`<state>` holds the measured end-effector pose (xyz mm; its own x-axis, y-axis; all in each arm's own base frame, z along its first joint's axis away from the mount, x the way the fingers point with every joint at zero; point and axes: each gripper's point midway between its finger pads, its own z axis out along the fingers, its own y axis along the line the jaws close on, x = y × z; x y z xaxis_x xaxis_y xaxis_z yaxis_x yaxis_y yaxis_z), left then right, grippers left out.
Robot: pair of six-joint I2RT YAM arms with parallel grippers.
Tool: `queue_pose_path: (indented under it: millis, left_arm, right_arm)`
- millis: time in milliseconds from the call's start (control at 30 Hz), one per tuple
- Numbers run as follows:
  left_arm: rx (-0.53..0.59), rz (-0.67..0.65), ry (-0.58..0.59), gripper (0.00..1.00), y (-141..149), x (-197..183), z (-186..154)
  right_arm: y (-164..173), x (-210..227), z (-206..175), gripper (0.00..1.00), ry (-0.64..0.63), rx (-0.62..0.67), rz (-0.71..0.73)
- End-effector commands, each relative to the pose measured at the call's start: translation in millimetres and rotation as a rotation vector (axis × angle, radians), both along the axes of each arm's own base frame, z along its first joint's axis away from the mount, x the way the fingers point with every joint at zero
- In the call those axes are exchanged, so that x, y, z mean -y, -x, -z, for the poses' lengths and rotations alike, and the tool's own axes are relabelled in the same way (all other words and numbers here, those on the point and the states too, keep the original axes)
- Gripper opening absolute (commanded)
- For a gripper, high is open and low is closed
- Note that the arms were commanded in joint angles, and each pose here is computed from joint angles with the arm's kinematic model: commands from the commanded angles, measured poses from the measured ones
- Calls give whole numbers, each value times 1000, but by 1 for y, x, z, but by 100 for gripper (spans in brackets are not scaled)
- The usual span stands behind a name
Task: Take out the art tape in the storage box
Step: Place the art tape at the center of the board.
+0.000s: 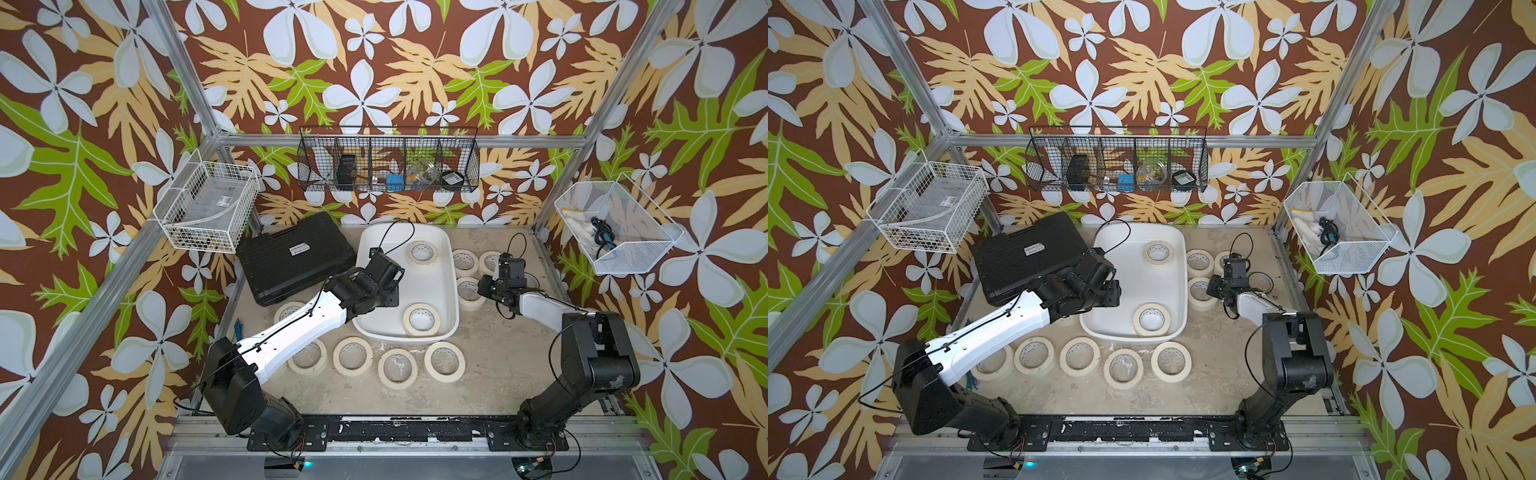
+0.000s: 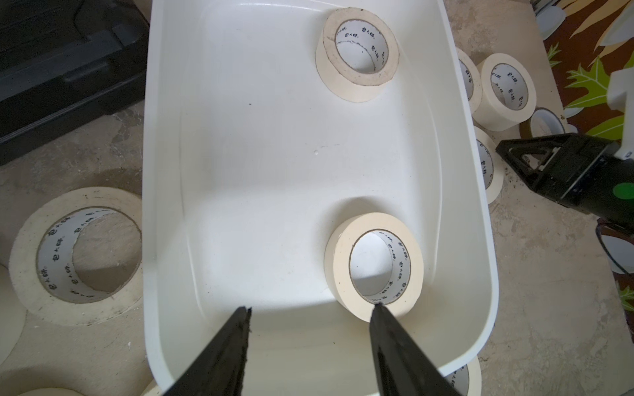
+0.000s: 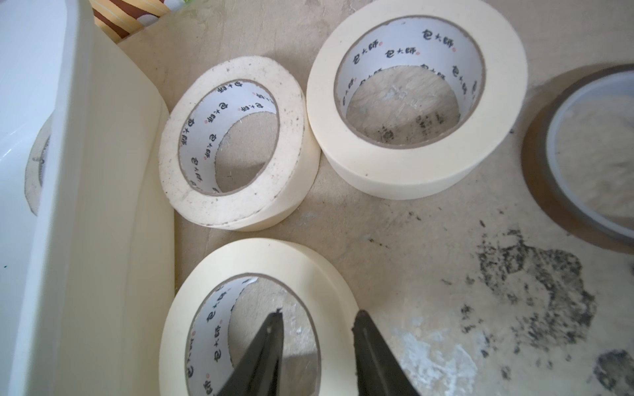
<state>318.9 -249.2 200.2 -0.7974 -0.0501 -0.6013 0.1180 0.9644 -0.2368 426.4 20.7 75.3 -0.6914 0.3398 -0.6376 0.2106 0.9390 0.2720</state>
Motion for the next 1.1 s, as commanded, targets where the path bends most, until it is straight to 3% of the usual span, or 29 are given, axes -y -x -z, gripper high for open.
queue_pose_path:
  millis: [0,300,600,1067]
  left_arm:
    - [10,11,19,60,-5,7,-1]
    - [26,7,43,60,-32,28,-2]
    - [55,-35,80,60,-93,50,-2]
    - [20,-73,89,62,-189,81,61]
  right_arm:
    - [5,2,-10,38,16,0,0]
    - [32,-11,-69,39,-19,63,-80]
    - [68,-21,-104,41,-26,84,-172]
    - [90,-25,-115,41,-25,108,-206]
